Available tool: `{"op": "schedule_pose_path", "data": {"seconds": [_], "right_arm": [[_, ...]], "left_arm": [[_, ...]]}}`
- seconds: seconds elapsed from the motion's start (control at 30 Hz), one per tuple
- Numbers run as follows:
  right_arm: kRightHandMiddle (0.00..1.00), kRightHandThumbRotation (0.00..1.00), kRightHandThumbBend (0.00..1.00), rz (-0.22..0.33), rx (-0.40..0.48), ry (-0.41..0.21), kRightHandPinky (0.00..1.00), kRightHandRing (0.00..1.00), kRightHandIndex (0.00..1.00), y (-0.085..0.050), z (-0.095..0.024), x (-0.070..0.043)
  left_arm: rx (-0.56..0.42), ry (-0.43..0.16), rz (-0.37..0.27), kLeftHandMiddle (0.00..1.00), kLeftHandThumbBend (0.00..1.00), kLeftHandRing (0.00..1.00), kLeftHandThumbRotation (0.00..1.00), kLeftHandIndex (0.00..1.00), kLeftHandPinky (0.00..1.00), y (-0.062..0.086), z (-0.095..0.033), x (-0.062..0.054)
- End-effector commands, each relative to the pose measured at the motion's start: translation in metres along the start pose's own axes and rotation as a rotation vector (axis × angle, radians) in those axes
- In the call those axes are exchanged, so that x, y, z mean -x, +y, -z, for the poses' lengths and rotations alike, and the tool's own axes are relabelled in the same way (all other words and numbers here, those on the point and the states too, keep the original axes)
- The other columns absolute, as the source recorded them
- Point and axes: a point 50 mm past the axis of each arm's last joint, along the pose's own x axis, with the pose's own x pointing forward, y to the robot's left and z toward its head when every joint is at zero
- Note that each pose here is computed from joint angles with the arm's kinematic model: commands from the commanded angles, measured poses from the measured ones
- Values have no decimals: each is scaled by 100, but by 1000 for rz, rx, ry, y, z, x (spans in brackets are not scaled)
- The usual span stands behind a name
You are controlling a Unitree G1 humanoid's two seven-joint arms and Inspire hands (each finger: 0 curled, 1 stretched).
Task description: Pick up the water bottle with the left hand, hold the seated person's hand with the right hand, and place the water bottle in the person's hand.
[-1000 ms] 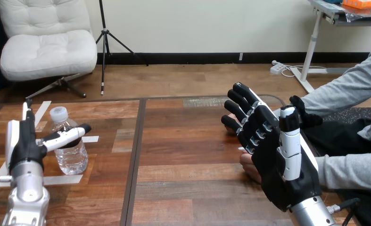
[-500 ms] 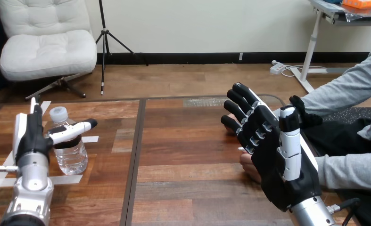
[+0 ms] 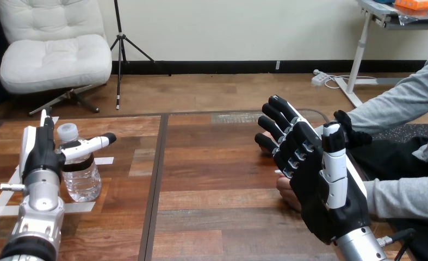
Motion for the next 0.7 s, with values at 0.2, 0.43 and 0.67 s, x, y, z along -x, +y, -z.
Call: {"op": "schedule_pose_path", "data": {"seconds": [0.2, 0.43, 0.67], "right_arm": [[94, 100, 74, -20, 34, -86, 92, 95, 92, 2, -19, -13], [94, 100, 74, -21, 37, -85, 91, 94, 91, 1, -20, -13], [94, 100, 74, -19, 36, -85, 91, 95, 92, 1, -21, -12]], "left_arm": [[-27, -68, -13, 100, 98, 100, 22, 100, 92, 8, -36, -13], [-45, -45, -2, 100, 98, 100, 23, 100, 92, 8, -37, -15], [-46, -37, -4, 100, 98, 100, 23, 100, 93, 9, -39, -16]]}}
